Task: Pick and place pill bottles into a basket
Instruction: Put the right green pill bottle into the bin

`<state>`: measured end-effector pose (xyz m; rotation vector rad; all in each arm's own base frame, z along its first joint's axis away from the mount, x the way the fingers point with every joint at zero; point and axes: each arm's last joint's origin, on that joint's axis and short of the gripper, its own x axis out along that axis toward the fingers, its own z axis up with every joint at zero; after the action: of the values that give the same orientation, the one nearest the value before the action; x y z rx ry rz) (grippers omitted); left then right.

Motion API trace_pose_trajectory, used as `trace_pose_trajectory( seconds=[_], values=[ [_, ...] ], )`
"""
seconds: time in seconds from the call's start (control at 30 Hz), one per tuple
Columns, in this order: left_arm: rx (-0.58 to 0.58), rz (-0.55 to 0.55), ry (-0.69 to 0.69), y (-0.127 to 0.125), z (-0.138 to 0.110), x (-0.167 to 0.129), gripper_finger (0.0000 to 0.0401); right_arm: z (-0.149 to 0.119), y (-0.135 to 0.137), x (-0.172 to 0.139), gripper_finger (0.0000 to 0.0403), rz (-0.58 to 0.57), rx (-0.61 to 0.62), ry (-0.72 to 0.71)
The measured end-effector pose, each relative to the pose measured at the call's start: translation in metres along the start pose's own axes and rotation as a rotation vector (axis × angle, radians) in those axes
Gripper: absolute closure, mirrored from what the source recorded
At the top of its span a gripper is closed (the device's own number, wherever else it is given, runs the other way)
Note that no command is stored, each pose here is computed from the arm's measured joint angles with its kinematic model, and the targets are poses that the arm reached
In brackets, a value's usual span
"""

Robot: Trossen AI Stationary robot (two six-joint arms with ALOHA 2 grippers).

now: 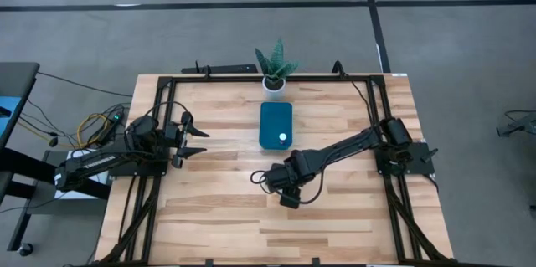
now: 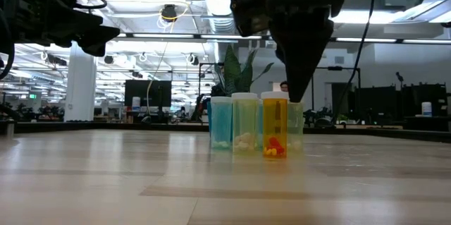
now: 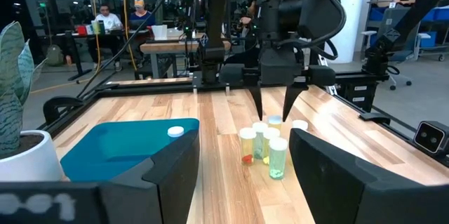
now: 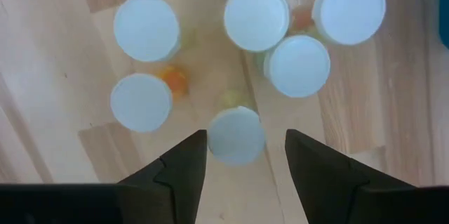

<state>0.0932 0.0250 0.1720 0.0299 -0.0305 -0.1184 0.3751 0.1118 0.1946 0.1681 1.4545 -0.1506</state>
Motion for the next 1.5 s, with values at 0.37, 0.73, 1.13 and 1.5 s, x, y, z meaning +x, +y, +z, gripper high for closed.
trace_pose_trajectory(
  seconds=[0.37, 0.73, 1.13, 1.5],
  values=[
    [0.000, 0.000, 0.000, 0.0000, 0.0000, 0.0000, 0.0189, 0.0023, -0.0024, 0.0001, 0.0225, 0.004, 0.009, -0.008],
    [0.000, 0.000, 0.001, 0.0000, -0.0001, 0.0000, 0.0189, 0.0021, -0.0025, 0.0001, 0.0260, 0.004, 0.017, -0.006],
    [0.000, 0.000, 0.001, 0.0000, 0.0000, 0.0000, 0.0189, 0.0016, -0.0017, 0.0001, 0.0286, 0.005, 0.035, -0.004],
    [0.000, 0.000, 0.000, 0.0000, 0.0000, 0.0000, 0.0189, -0.0008, -0.0023, -0.0006, 0.0289, -0.001, 0.058, 0.018]
  ],
)
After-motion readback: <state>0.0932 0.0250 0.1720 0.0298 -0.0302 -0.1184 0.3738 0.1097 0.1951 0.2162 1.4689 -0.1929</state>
